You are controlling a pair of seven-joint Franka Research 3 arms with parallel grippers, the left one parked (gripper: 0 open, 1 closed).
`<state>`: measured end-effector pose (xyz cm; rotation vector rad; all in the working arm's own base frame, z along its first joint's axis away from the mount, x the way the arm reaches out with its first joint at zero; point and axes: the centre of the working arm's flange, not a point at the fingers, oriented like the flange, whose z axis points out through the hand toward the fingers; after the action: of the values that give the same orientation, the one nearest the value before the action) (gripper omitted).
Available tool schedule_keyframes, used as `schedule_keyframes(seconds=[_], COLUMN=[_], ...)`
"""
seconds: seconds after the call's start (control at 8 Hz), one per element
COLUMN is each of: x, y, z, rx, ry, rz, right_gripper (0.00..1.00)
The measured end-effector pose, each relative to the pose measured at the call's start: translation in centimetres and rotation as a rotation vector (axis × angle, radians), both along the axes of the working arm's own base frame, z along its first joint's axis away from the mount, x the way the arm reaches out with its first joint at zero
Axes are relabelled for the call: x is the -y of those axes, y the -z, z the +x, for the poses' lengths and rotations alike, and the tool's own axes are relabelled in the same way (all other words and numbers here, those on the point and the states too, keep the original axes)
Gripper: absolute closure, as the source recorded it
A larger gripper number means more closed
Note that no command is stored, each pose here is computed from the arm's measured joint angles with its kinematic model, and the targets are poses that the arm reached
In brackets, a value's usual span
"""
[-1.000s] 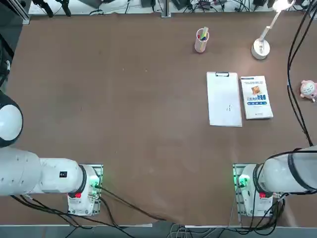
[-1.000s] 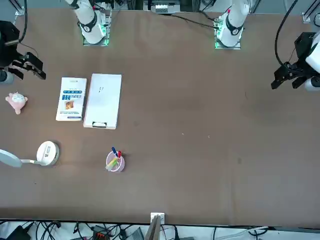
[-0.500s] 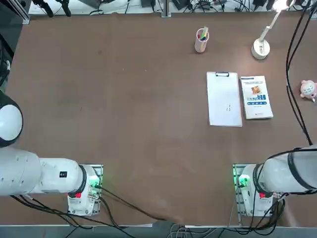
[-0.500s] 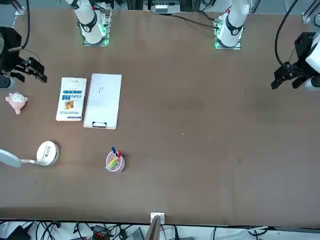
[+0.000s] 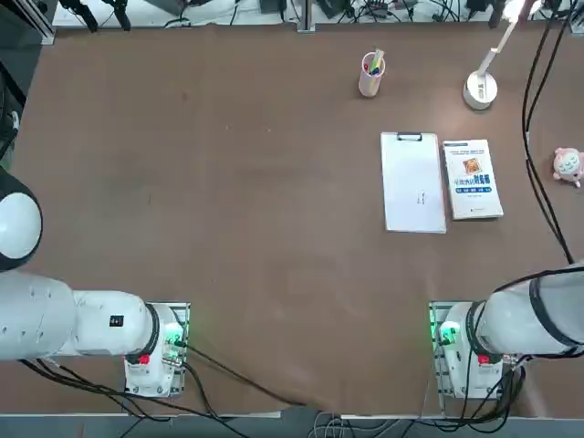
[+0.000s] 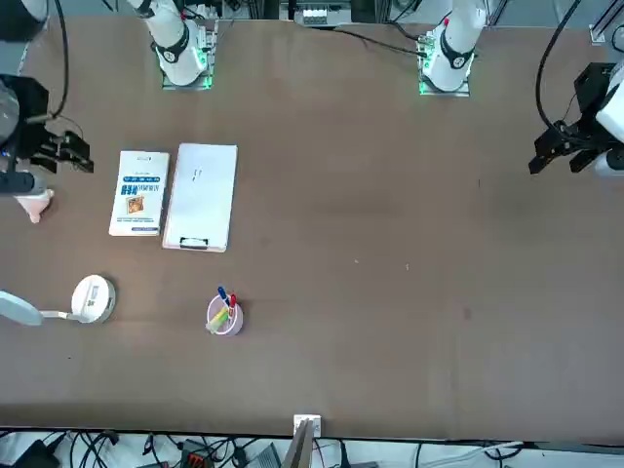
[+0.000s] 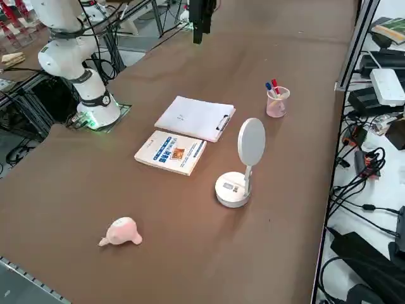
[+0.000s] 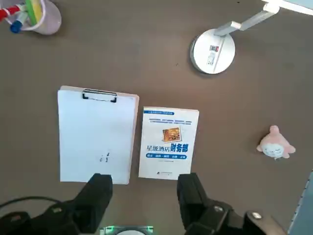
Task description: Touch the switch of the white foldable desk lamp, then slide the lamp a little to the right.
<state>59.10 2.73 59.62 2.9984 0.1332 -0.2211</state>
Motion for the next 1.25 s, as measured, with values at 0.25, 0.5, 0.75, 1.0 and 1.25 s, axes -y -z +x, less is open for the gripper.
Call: schedule_keyframes(seconds=[0.25,0.5,0.75,1.0,1.25], x=[0.1,0.6,0.7,0.7,0.8], y=[1.8,5.2,9.9,14.1,18.4], z=[1.1,2.9,4.7,5.4,5.5], rx=[-0.010,-0.022,-0.022,0.011,0.071], ry=[-0.006,-0.004,-0.001,0.029,0.008], rz=[-0.016,-0.075,-0.112,-0.151,-0.234], right_gripper=[0.11,0.02,0.01,0.01,0.01])
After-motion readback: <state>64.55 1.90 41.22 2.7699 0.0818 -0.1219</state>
